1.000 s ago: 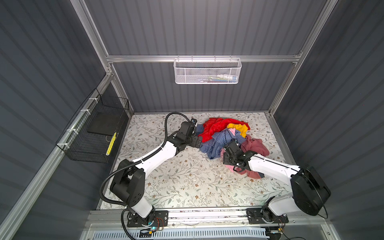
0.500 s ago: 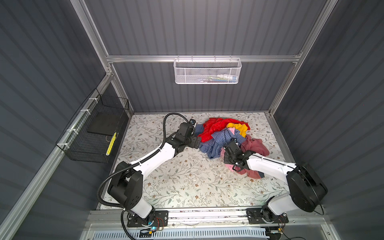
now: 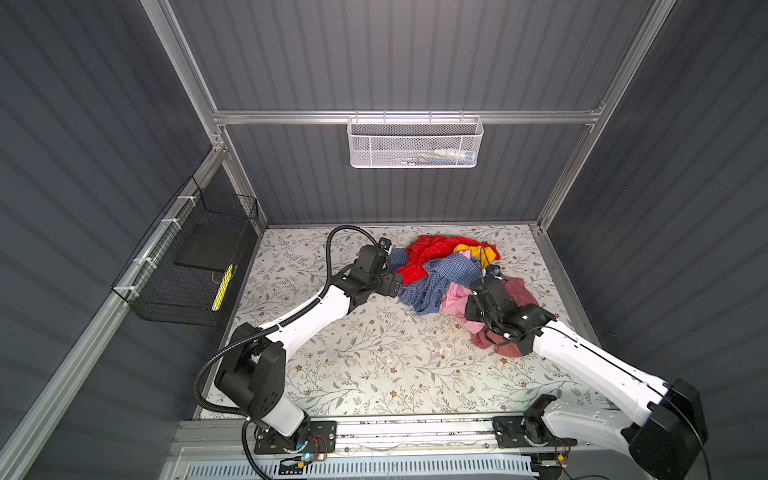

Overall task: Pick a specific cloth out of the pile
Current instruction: 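Lower the right gripper onto the light pink shirt and grasp it, then lift the light pink shirt high above the pile with the right gripper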

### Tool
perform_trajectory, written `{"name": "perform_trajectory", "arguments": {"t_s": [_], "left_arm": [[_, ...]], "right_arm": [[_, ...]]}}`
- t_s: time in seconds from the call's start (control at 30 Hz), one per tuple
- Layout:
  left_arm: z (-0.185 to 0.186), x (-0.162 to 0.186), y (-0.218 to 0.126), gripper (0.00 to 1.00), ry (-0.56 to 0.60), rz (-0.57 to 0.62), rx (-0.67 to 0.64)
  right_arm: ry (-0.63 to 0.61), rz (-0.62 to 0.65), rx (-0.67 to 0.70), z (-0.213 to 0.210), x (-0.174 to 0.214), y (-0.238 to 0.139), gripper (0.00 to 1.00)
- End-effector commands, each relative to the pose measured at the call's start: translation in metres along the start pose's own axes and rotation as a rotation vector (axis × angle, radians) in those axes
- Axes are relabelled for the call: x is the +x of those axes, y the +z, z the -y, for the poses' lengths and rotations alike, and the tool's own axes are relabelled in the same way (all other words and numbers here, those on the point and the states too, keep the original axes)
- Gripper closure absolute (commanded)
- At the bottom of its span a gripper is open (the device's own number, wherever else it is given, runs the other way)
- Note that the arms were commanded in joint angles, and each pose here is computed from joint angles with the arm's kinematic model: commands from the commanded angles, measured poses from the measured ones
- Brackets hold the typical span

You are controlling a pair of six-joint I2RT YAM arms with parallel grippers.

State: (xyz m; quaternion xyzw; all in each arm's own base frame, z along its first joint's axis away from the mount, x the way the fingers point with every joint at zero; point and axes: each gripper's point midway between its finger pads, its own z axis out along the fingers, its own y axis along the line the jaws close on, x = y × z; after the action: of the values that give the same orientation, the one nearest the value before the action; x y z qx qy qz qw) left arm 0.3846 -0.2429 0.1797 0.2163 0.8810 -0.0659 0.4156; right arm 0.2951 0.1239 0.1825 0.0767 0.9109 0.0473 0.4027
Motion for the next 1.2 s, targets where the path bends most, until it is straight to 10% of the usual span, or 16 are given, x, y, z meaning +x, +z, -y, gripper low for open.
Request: {"name": "perform_trajectory", "arguments": {"t_s": [0.0, 1.17], "left_arm": [[-0.001, -0.008, -0.008, 0.00, -0.006, 0.031, -0.001], [0.009, -0.026, -0.009, 0.00, 0.003, 0.066, 0.050]], "right_arm": [[0.011, 0.109, 0.022, 0.009, -0.036, -0.032, 1.00], [-0.150, 0.611, -0.196, -0.046, -0.248, -0.226, 1.00]]}}
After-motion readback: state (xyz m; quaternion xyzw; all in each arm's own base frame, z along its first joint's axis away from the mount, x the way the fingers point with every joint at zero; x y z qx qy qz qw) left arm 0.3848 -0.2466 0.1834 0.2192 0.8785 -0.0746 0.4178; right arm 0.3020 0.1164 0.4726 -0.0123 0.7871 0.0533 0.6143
